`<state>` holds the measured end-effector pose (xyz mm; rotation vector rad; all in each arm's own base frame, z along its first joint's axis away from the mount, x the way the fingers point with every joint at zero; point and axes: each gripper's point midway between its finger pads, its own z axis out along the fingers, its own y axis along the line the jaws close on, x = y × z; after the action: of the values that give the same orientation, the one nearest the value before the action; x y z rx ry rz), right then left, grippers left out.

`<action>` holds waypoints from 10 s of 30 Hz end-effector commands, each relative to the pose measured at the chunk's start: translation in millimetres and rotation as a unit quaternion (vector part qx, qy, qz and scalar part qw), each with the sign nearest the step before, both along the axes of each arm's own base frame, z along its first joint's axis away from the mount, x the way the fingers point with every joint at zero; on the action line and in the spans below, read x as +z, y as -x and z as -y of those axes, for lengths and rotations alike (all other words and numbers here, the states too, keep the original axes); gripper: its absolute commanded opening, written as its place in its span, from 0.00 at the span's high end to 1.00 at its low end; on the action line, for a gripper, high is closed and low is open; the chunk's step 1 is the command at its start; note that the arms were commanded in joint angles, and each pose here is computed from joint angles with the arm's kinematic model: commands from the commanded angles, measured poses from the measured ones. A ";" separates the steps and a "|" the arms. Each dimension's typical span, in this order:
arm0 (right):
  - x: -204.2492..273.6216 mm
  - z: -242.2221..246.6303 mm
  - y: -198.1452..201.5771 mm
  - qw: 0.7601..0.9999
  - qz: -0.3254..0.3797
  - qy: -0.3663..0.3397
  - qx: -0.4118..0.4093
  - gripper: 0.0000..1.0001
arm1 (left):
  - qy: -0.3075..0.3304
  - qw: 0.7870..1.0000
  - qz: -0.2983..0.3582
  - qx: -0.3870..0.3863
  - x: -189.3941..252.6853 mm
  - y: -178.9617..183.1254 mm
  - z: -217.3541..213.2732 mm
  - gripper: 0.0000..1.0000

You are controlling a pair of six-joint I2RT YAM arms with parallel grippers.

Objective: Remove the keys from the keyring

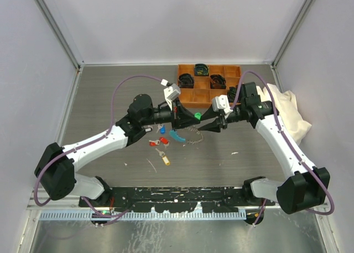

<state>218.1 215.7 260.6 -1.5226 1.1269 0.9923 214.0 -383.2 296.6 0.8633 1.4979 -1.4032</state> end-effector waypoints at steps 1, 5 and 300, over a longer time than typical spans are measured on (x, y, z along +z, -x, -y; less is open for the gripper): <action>15.5 -6.6 2.2 0.999 0.026 -0.019 0.023 0.60 | 0.065 0.996 0.053 -0.019 51.2 5.5 1.0 1.00; 14.8 -7.3 2.5 0.999 0.021 -0.020 0.024 0.63 | 0.066 0.996 0.054 -0.020 52.3 6.7 -0.1 1.00; 238.0 132.0 -21.6 0.816 -0.105 -0.209 -0.529 0.00 | 0.070 0.950 -0.064 0.296 140.2 49.2 -212.8 0.02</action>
<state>239.2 76.5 476.6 -0.2070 1.5617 0.5133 163.2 -164.0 417.0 0.1633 1.6612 -1.0578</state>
